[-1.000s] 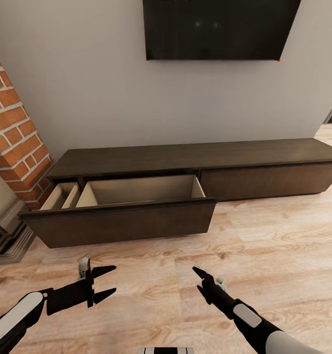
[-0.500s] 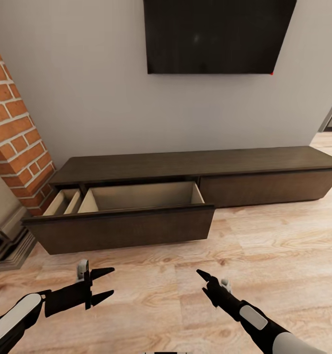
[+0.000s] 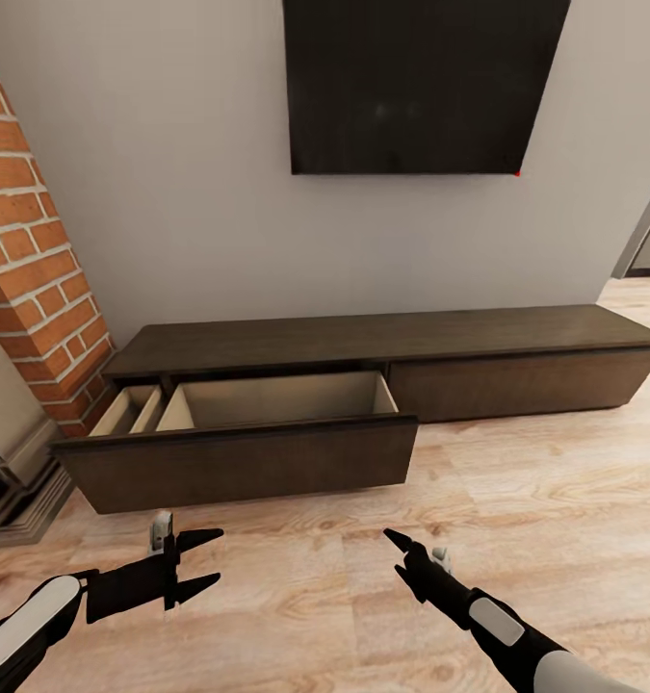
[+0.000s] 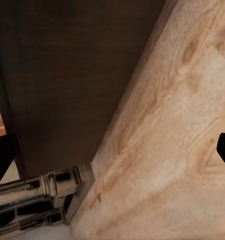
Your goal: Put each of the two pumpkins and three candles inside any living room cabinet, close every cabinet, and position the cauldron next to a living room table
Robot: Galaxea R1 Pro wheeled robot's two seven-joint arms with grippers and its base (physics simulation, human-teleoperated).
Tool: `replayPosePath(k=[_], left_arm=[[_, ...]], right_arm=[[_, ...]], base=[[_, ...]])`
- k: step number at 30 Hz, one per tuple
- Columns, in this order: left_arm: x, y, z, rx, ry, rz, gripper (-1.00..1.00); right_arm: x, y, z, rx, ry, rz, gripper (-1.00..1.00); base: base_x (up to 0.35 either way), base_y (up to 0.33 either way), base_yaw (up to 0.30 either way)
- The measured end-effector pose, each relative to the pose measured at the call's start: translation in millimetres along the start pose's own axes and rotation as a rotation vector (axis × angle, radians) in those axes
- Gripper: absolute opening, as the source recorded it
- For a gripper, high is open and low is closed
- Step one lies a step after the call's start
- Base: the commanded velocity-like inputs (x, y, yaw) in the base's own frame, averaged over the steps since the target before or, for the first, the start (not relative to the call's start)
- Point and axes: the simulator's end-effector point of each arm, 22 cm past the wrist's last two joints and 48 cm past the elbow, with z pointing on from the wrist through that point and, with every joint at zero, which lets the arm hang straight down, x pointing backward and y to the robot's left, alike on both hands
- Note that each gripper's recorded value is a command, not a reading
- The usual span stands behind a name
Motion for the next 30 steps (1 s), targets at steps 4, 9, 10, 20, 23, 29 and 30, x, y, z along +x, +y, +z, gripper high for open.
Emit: replayPosePath(k=[4, 9, 10, 20, 23, 29, 30], left_arm=[[0, -8, -2.0, 0.008, -0.003, 0.015, 1.00], [1, -18, -4.0, 0.020, -0.007, 0.032, 1.00], [1, -20, -4.4, 0.022, -0.007, 0.035, 1.00], [4, -38, -8.8, 0.040, -0.013, 0.071, 1.00], [5, -42, -10.2, 0.036, -0.015, 0.082, 1.00], [3, -23, -12.5, -0.098, -0.027, 0.103, 1.00], [3, -20, -13.2, -0.119, -0.029, 0.108, 1.00]], right_arm=[[-3, 8, -2.3, -0.015, -0.008, -0.008, 1.00], [-7, 11, -7.5, -0.012, -0.019, -0.016, 1.00], [-7, 12, -8.2, -0.013, -0.022, -0.019, 1.00], [-23, 33, -14.5, -0.041, -0.081, -0.080, 1.00], [-24, 38, -15.8, -0.039, -0.083, -0.088, 1.00], [-19, 27, -19.5, 0.038, -0.051, -0.133, 1.00], [-17, 23, -20.3, 0.060, -0.041, -0.142, 1.00]], base=[[0.000, 0.000, 0.000], [0.000, 0.000, 0.000], [0.000, 0.000, 0.000], [0.000, 0.000, 0.000], [0.000, 0.000, 0.000], [0.000, 0.000, 0.000], [0.000, 0.000, 0.000]])
